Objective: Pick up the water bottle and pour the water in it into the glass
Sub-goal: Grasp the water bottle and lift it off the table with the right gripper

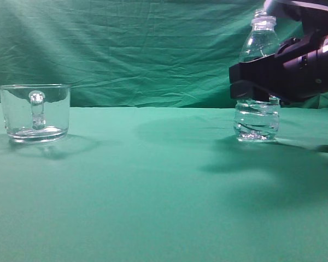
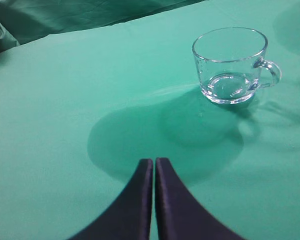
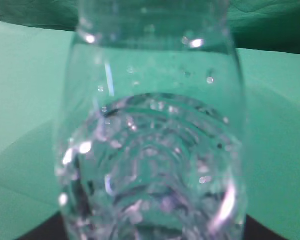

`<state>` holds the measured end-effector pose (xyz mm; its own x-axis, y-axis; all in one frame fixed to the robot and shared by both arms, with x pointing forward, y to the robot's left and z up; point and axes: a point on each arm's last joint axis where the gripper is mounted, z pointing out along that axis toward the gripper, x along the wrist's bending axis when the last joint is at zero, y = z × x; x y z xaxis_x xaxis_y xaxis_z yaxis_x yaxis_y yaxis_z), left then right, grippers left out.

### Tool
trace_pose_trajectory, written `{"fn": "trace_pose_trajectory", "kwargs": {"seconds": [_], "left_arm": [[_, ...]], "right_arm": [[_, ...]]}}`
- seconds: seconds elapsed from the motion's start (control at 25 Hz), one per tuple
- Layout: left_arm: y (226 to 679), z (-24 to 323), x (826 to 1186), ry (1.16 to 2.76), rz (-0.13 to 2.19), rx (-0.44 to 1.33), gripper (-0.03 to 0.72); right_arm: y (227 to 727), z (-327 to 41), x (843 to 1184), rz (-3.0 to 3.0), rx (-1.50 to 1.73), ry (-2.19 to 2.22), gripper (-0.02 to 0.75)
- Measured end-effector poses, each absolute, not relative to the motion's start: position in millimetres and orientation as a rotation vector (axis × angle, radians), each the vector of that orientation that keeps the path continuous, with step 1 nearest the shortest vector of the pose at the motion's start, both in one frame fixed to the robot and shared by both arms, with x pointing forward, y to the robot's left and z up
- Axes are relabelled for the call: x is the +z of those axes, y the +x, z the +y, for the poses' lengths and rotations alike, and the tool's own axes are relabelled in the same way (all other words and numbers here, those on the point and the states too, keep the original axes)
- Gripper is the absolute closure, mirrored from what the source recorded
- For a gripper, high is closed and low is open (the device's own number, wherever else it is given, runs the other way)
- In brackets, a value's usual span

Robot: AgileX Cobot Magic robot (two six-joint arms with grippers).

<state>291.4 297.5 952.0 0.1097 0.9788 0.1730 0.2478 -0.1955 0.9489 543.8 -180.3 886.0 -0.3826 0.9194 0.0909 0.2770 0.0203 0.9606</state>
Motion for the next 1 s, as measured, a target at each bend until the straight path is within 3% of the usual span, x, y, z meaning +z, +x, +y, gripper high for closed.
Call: {"fn": "trace_pose_trajectory", "kwargs": {"seconds": [0.36, 0.8, 1.0], "left_arm": [[291.4, 297.5, 952.0, 1.582, 1.237, 1.145, 0.688], [291.4, 297.5, 952.0, 1.582, 1.237, 1.145, 0.688], [291.4, 297.5, 952.0, 1.582, 1.237, 1.145, 0.688]], "right_arm": [[539.0, -174.4, 894.4, 1.841, 1.343, 1.058, 0.42], [552.9, -170.1, 963.2, 2.001, 1.131, 0.897, 0.42], [565.4, -145.6, 993.9, 2.084, 1.03, 0.798, 0.42]]}}
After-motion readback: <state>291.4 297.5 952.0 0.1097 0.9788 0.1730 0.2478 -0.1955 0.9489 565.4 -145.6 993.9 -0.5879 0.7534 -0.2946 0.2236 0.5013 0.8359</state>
